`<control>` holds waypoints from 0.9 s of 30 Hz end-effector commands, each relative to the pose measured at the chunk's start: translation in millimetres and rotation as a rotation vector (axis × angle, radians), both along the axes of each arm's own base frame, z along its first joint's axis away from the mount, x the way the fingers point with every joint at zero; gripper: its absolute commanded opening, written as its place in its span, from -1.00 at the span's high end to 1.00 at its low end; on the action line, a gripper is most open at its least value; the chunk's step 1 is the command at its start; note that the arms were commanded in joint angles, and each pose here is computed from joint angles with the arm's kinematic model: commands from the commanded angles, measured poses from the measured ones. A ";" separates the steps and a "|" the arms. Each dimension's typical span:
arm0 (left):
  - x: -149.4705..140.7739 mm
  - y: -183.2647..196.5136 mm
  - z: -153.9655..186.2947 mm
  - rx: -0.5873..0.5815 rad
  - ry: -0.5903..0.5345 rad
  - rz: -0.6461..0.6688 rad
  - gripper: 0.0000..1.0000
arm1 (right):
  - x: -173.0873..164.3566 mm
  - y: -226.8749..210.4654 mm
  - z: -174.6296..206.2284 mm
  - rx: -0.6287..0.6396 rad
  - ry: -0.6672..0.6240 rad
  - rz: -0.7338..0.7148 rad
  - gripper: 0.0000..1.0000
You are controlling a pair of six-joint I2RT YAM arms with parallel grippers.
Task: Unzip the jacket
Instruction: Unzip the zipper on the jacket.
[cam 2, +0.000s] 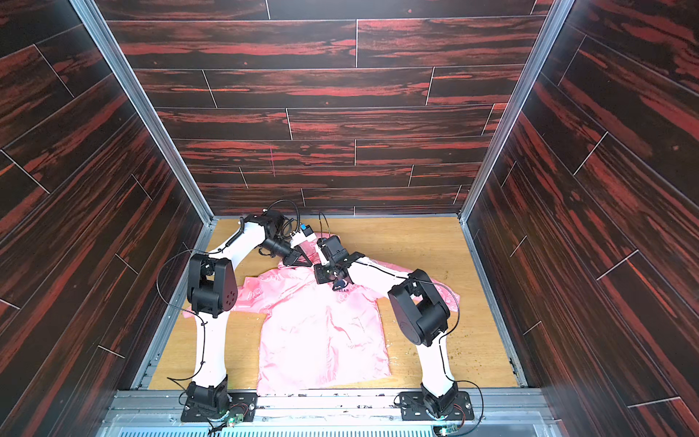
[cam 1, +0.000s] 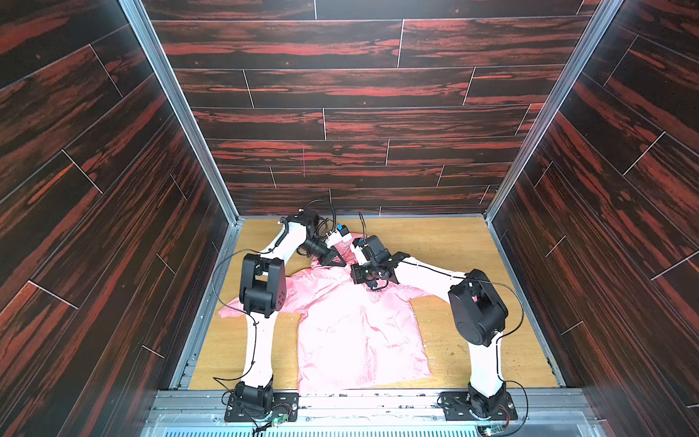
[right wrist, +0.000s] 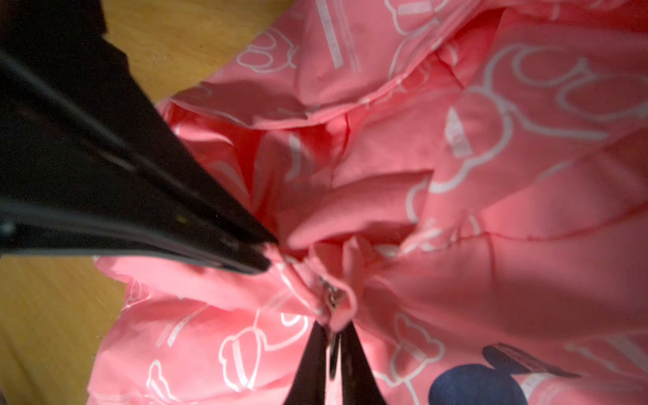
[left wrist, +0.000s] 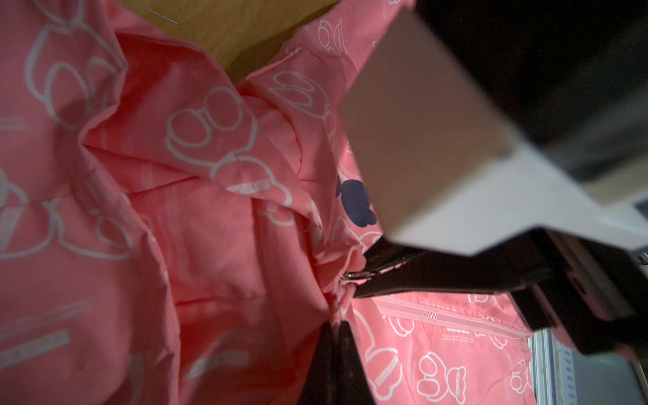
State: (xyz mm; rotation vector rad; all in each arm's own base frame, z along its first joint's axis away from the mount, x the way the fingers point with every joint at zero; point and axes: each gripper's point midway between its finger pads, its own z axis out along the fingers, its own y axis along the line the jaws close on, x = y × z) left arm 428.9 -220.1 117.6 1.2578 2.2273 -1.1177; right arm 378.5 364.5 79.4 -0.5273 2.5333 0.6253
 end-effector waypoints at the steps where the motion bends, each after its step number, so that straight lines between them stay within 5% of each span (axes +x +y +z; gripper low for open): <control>1: -2.5 8.3 37.8 -0.031 -0.067 0.011 1.00 | -3.6 -11.3 6.9 0.016 0.028 0.014 0.76; 13: -5.1 8.6 36.2 -0.030 -0.060 0.003 1.00 | -11.3 2.9 27.2 0.147 0.010 0.121 0.49; 27: -7.0 7.6 37.5 -0.035 -0.055 0.003 1.00 | 14.6 -1.9 30.5 0.140 -0.030 0.122 0.16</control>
